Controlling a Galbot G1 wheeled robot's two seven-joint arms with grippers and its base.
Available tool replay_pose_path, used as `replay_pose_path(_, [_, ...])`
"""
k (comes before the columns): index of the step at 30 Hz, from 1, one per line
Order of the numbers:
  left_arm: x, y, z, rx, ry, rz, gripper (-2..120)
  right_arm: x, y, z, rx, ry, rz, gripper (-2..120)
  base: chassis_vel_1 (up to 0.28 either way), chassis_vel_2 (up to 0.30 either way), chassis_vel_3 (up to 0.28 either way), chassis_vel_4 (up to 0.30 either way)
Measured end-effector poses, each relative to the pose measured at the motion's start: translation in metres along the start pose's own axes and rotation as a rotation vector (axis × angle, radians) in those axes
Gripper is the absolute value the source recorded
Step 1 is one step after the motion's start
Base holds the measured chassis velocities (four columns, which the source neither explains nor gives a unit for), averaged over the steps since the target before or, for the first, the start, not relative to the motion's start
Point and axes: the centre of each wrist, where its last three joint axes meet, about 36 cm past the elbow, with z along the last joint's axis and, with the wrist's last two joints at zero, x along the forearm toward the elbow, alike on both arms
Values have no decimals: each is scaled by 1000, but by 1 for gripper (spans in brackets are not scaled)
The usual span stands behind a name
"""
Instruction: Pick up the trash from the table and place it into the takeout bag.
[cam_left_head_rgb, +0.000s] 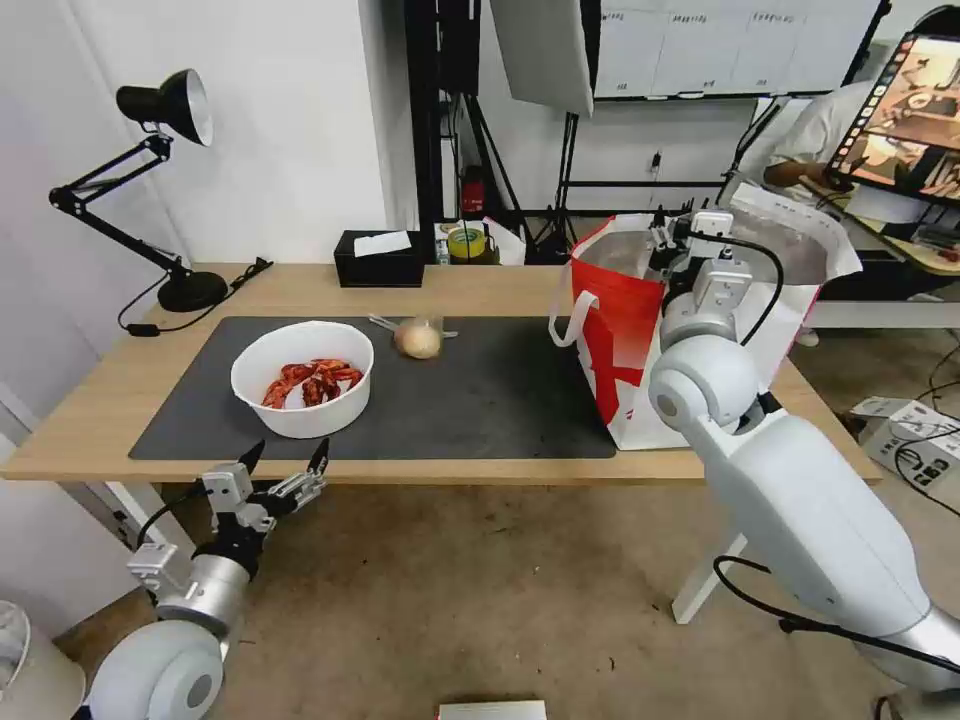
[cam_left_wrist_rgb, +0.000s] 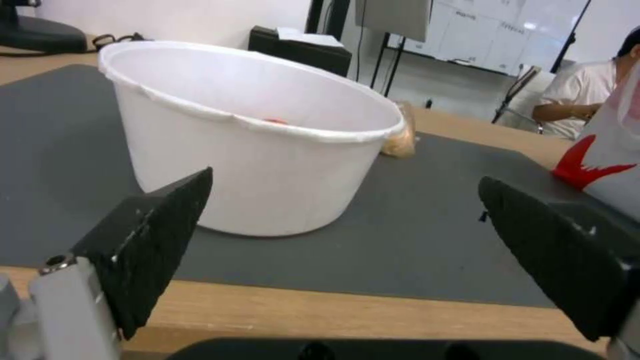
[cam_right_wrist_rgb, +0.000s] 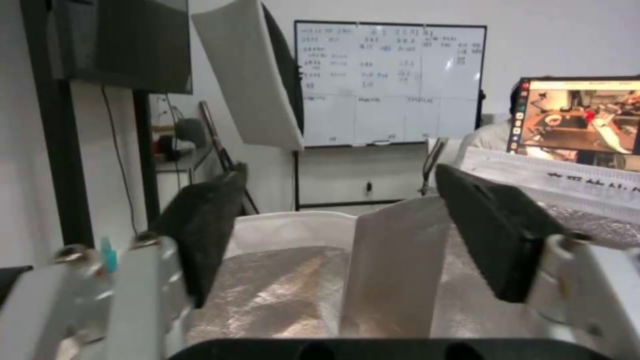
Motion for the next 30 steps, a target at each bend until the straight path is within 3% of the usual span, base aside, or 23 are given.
replay_pose_path(5, [-1, 1, -2, -5, -5, 0, 100, 1, 1, -3, -18, -18, -45, 97, 0, 0, 0, 0])
replay_pose_path(8, [-2, 1, -2, -4, -6, -2, 100, 3, 3, -5, -41, -48, -121, 100, 0, 0, 0, 0])
replay_pose_path(20, [-1, -1, 0, 15, -14, -29, 100, 30, 7, 11, -139, -132, -560, 100, 0, 0, 0, 0])
replay_pose_path(30, [0, -2, 2, 16, -23, -35, 100, 68, -12, 58, -127, -67, -702, 100, 0, 0, 0, 0])
